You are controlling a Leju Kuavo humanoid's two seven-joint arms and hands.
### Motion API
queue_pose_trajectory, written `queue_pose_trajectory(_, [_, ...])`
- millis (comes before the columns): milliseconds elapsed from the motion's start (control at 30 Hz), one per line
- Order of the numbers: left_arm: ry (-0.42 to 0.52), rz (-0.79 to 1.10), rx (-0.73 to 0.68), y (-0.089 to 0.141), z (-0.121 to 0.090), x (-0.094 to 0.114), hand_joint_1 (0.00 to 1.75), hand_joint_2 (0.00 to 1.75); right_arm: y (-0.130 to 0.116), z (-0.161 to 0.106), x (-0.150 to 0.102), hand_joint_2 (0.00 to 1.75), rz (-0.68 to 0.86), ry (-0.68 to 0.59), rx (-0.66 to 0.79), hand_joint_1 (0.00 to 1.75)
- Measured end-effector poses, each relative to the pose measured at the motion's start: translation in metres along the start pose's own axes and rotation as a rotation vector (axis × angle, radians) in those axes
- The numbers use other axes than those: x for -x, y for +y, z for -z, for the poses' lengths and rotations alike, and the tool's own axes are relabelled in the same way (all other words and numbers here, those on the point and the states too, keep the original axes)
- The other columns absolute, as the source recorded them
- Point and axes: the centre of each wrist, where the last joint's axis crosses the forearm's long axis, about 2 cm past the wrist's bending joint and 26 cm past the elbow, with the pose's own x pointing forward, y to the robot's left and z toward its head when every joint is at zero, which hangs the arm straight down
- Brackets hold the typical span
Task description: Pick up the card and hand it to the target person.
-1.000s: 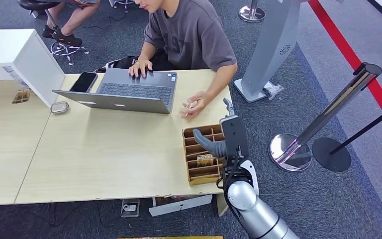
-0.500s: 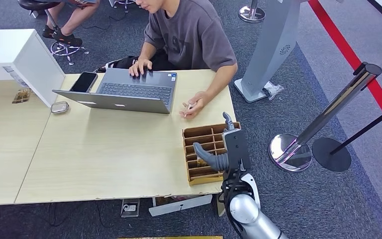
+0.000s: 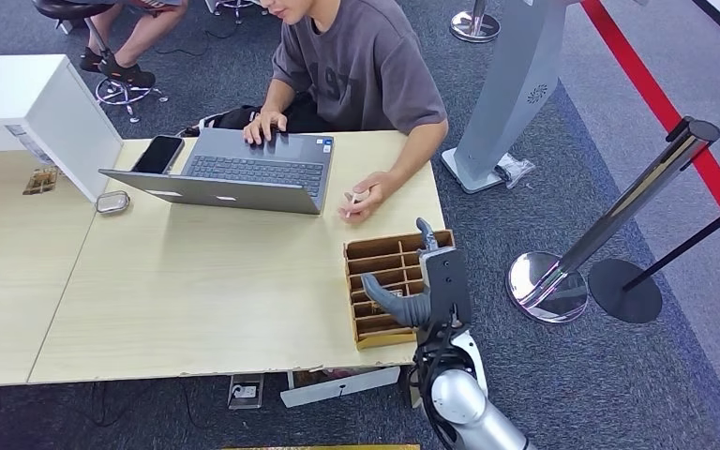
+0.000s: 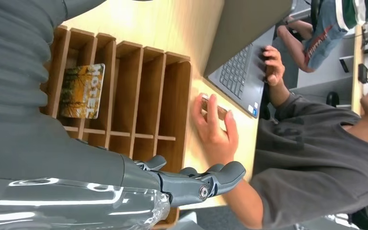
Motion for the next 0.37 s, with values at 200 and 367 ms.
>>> queue_pose_trajectory(200, [0.004,-0.001,-0.003,0.0014,0.0006,0.0005,0.00,0.00,0.0006,-0.0011,0.0036,1.75,0.024,0.027,-0.008,0.00])
queue_pose_trajectory(367, [0.002,-0.001,-0.002,0.0015,0.0006,0.0005,0.00,0.00,0.0005,-0.0014,0.0048,1.75,0.015,0.028,-0.004,0.00])
